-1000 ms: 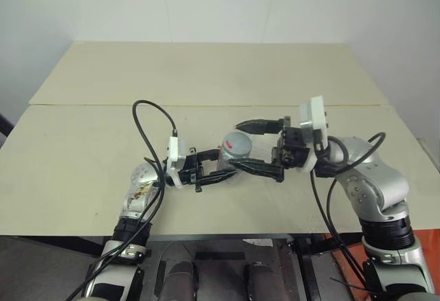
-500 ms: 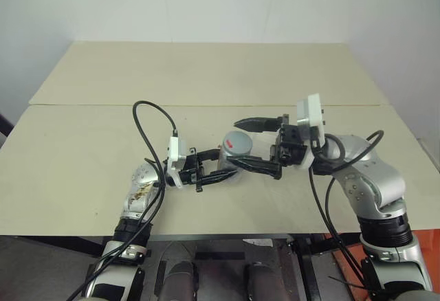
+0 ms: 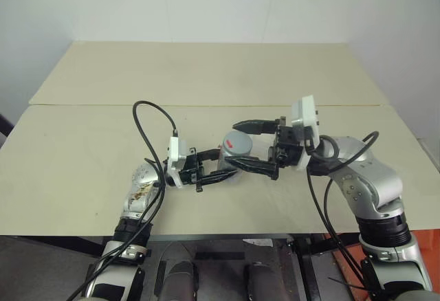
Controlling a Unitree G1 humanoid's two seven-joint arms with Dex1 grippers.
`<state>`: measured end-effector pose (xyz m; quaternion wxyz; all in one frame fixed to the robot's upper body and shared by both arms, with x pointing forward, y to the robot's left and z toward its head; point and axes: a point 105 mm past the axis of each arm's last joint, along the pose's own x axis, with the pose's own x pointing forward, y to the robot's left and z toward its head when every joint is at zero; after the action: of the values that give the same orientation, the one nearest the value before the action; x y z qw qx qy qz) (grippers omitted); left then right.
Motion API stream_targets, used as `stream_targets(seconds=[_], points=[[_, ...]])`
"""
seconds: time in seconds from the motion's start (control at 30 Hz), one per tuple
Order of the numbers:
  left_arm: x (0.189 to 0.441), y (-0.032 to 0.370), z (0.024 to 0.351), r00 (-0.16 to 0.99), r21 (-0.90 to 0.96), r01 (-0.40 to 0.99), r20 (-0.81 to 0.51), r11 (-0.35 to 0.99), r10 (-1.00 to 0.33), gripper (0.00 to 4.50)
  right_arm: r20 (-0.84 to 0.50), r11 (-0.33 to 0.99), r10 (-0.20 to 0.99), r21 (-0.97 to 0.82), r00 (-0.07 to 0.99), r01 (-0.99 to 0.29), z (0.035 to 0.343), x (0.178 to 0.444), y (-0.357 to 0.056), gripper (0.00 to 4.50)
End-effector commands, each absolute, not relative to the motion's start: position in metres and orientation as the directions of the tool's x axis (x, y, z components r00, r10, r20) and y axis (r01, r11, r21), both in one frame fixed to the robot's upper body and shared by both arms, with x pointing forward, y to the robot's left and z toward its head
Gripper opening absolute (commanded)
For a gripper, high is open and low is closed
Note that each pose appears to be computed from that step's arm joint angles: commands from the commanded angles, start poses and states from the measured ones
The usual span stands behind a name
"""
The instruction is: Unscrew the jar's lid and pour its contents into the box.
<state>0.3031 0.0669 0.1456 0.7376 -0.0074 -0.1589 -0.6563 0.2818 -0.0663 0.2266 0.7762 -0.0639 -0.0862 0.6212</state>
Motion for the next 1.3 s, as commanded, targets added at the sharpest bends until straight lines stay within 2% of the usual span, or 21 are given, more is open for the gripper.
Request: stream_targets(seconds=[0.03,0.1,0.43,0.63,0.8,0.87,1.0,1.13,1.3], points=[[0.301,0.065,0.152,0.072,0.243,0.961,0.246,0.133,-0.967,2.13,0.085,0.237,0.971,-0.23,0.223,-0.944,0.238,0.282,-0.068,3.55],[0.302,0.065,0.152,0.072,0.242,0.961,0.246,0.133,-0.967,2.13,0.084,0.24,0.971,-0.234,0.226,-0.942,0.238,0.282,-0.068,2.95],[0.301,0.066,0.149,0.073,0.237,0.963,0.236,0.13,-0.969,2.13,0.082,0.231,0.973,-0.241,0.218,-0.943,0.238,0.281,-0.067,2.95],[0.302,0.064,0.143,0.076,0.243,0.962,0.211,0.127,-0.975,2.13,0.249,0.295,0.933,-0.122,0.259,-0.948,0.266,0.289,-0.074,2.95],[0.303,0.064,0.144,0.073,0.243,0.962,0.214,0.125,-0.974,2.13,0.291,0.287,0.923,-0.088,0.251,-0.954,0.271,0.287,-0.074,2.95],[0.303,0.064,0.145,0.074,0.245,0.961,0.218,0.128,-0.973,2.13,0.318,0.345,0.898,-0.077,0.305,-0.936,0.275,0.292,-0.08,2.95],[0.304,0.066,0.149,0.091,0.248,0.957,0.238,0.151,-0.967,2.13,0.272,0.561,0.811,-0.11,0.518,-0.82,0.271,0.31,-0.117,2.95],[0.305,0.068,0.153,0.109,0.247,0.954,0.246,0.171,-0.963,2.13,0.142,0.734,0.677,-0.2,0.722,-0.649,0.248,0.318,-0.164,2.95],[0.322,0.069,0.155,0.202,0.238,0.937,0.22,0.254,-0.954,2.13,-0.131,0.801,0.518,-0.27,0.845,-0.534,0.19,0.316,-0.205,2.95]])
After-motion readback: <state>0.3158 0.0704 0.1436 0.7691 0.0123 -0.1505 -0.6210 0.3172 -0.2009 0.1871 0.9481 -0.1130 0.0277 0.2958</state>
